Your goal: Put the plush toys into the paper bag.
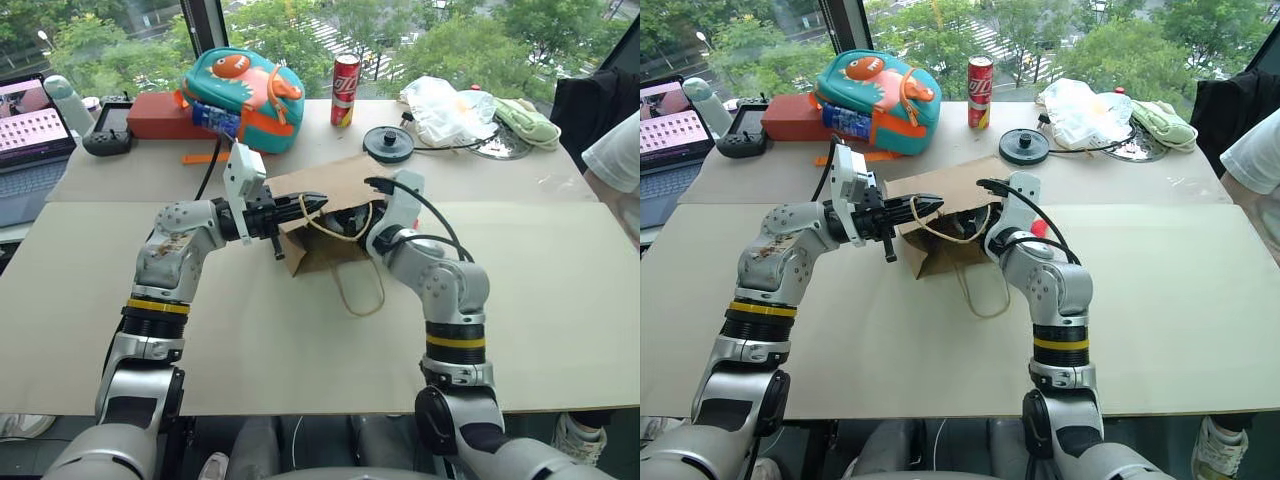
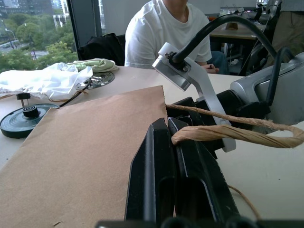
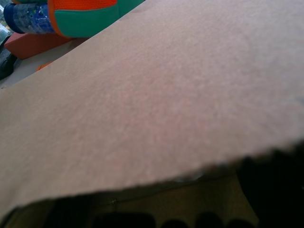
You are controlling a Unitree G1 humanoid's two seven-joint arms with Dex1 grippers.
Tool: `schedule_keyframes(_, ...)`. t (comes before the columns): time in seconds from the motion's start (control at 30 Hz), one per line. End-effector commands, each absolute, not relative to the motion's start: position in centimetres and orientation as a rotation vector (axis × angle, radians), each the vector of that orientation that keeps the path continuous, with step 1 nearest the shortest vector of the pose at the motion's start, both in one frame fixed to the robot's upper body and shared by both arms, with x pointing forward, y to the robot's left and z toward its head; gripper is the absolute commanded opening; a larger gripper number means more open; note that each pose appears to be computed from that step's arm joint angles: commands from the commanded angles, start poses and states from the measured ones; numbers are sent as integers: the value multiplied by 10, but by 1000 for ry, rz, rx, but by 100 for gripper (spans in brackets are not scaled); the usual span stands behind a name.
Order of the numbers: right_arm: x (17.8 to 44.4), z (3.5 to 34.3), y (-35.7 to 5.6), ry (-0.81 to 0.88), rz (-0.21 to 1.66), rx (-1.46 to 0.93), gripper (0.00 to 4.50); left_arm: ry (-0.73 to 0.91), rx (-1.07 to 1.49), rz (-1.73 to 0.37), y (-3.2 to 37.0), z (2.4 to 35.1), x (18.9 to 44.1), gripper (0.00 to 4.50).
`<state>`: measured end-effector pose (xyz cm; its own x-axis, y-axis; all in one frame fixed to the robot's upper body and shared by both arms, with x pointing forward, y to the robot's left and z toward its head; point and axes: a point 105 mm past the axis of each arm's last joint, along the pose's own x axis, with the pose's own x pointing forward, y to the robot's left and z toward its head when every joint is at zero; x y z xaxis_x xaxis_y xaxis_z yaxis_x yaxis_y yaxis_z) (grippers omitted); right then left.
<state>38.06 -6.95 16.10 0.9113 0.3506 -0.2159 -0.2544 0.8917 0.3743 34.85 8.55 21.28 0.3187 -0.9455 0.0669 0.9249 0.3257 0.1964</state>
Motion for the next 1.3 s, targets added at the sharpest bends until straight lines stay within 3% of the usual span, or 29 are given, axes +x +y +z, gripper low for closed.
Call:
schedule_keyframes(0.03,367,181,-71,232,389,334,449,-217,148,-1239,83,223,347,0)
schedule_keyframes(0.3,317,171,-107,286,573,140,449,-218,144,-1233,84,223,348,0)
schedule_keyframes(0.43,304,166,-133,307,580,56,449,-215,143,-1234,84,222,348,0)
schedule_keyframes(0.63,329,158,-172,321,357,-70,449,-214,141,-1238,83,222,348,0)
schedule_keyframes(1.07,378,114,-182,377,170,-139,449,-216,146,-1239,83,223,348,0)
schedule_keyframes(1.2,379,116,-180,353,185,-125,354,-218,147,-1234,84,224,348,0)
schedule_keyframes(1.3,379,119,-177,340,202,-118,242,-219,148,-1231,85,223,348,0)
